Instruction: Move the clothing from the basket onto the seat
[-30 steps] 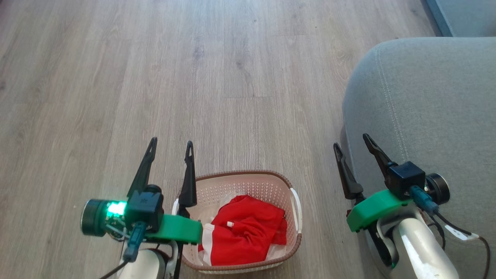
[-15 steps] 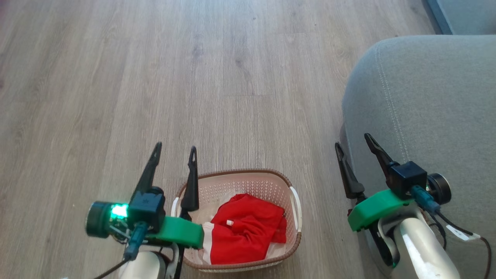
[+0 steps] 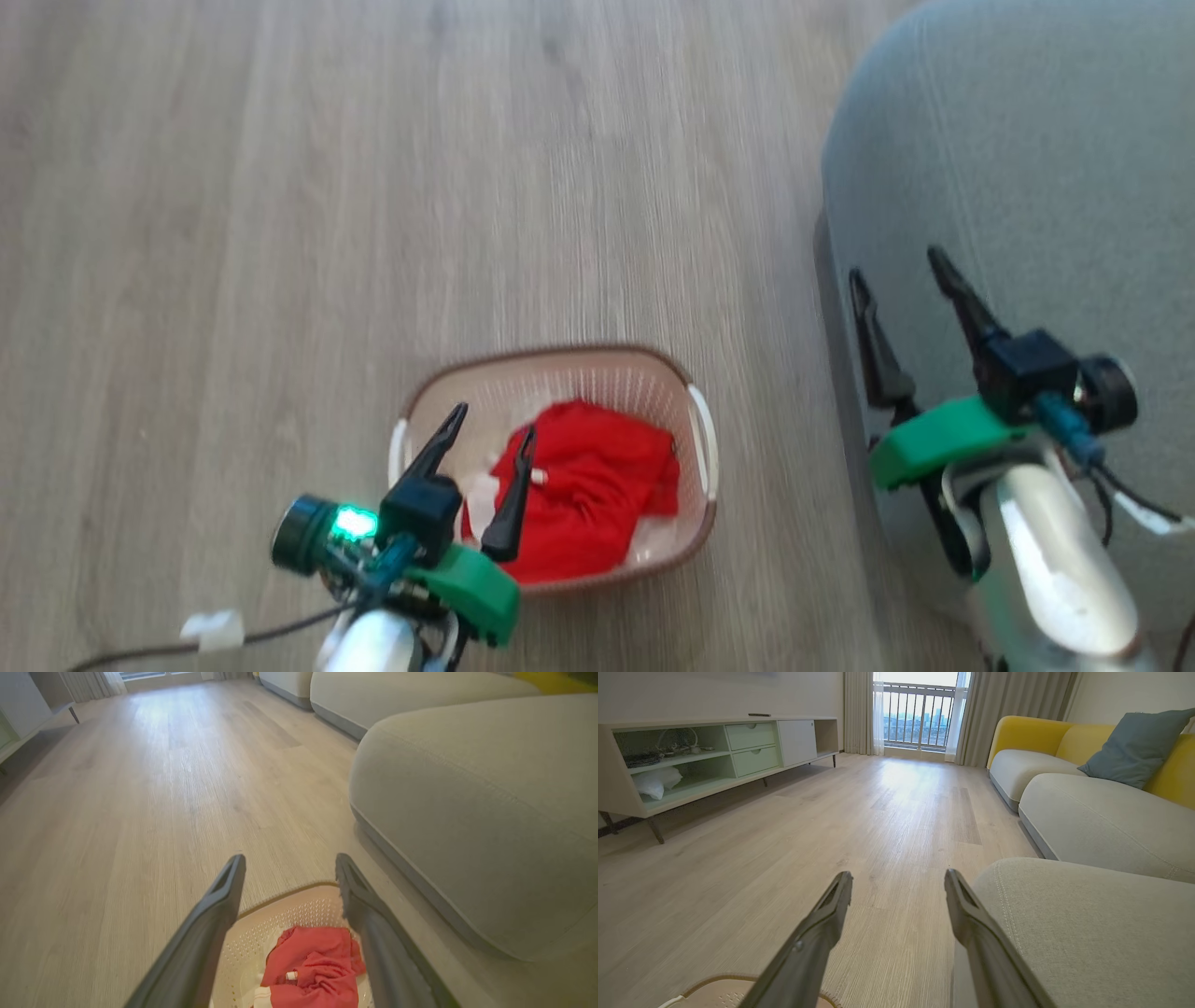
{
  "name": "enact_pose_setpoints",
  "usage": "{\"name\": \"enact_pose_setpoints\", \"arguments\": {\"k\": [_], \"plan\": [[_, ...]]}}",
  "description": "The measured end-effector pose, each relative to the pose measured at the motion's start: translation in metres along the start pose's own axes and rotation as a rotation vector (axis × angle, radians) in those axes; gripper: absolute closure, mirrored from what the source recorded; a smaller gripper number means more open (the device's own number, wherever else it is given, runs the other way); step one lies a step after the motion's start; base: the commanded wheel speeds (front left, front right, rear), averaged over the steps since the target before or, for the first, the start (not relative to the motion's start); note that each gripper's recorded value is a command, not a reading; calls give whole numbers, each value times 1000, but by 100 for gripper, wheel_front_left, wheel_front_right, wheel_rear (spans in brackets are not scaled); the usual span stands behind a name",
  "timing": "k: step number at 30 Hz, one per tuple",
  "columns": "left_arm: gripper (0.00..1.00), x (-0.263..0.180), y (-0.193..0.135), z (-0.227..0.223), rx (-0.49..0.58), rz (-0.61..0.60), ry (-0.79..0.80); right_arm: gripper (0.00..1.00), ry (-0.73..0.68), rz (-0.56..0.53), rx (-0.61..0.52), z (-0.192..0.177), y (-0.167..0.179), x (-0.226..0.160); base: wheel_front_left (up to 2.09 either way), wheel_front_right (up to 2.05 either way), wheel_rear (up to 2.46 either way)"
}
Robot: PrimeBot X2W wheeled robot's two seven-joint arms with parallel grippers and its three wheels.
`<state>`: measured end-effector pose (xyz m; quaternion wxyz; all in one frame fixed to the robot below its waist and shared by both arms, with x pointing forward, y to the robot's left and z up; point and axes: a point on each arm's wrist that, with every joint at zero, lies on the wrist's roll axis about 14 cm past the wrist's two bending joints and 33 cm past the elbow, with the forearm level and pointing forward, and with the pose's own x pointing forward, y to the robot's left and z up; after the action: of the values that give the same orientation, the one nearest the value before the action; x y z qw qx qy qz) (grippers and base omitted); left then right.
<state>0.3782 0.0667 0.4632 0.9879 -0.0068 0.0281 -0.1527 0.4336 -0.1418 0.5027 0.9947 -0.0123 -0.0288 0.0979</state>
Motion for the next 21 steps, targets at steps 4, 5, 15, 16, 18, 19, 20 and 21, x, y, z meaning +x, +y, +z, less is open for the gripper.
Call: {"name": "enact_pose_setpoints", "arguments": {"k": [4,5,15,16,18,19,20,21], "plan": [[0,21,-4,-28,30,-64,76,0,13,-21,2,-11,-10,15,0,0,0],[0,26,-4,-38,40,-75,104,0,19,-30,9,-15,-14,19,0,0,0],[0,59,-18,-138,60,-243,358,0,117,-24,-10,-73,-21,47,0,0,0],[0,62,-19,-147,64,-256,376,0,124,-20,-12,-79,-21,50,0,0,0],[0,65,-21,-169,67,-288,430,0,134,-13,-12,-88,-21,56,0,0,0],[0,63,-23,-182,69,-311,468,0,139,-11,-12,-93,-21,58,0,0,0],[0,61,-24,-195,82,-329,502,0,144,-12,-13,-97,-22,60,0,0,0],[0,59,-26,-206,100,-354,527,0,149,-13,-14,-102,-23,61,0,0,0]]}}
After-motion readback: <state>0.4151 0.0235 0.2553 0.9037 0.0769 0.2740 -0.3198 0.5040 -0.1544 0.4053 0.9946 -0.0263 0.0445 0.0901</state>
